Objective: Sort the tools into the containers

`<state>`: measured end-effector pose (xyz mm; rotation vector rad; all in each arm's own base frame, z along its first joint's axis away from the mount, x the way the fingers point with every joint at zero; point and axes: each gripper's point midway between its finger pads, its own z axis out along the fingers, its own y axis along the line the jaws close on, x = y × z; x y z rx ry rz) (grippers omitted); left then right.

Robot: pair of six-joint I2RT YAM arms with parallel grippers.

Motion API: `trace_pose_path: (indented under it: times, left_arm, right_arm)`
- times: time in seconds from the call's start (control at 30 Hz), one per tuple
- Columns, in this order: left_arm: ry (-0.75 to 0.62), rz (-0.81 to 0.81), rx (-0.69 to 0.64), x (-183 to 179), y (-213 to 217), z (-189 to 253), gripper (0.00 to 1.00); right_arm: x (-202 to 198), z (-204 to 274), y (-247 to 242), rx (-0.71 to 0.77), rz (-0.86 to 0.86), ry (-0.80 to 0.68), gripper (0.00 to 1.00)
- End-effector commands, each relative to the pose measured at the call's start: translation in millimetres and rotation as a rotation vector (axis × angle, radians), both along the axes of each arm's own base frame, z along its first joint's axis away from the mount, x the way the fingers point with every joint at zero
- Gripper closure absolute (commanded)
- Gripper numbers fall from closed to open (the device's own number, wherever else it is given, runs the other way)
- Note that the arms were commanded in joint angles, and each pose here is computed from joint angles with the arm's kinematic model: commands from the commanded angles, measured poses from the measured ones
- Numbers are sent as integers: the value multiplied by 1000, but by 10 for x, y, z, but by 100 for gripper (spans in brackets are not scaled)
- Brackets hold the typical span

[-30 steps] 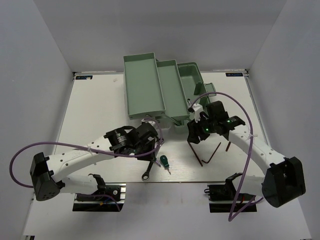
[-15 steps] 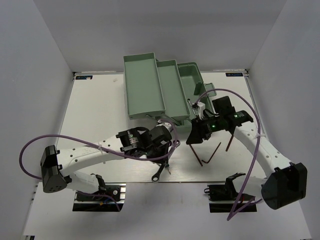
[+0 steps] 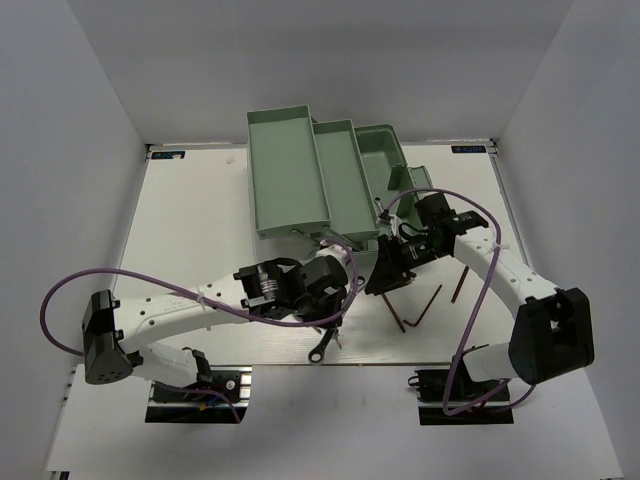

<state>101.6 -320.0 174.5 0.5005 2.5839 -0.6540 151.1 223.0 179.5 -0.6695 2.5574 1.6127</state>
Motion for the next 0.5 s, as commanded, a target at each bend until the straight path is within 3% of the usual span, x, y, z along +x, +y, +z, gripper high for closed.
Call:
trace_pose_path:
  times: [0.0,0.47]
  left_arm:
    - [-62,1,-113,62,-167,353,100]
    - [-78,2,-159,92,-260,431,100]
  right_arm:
    - [2,95,31,42,-9,83,34]
    - [114,-86,62,1,-35,131,35]
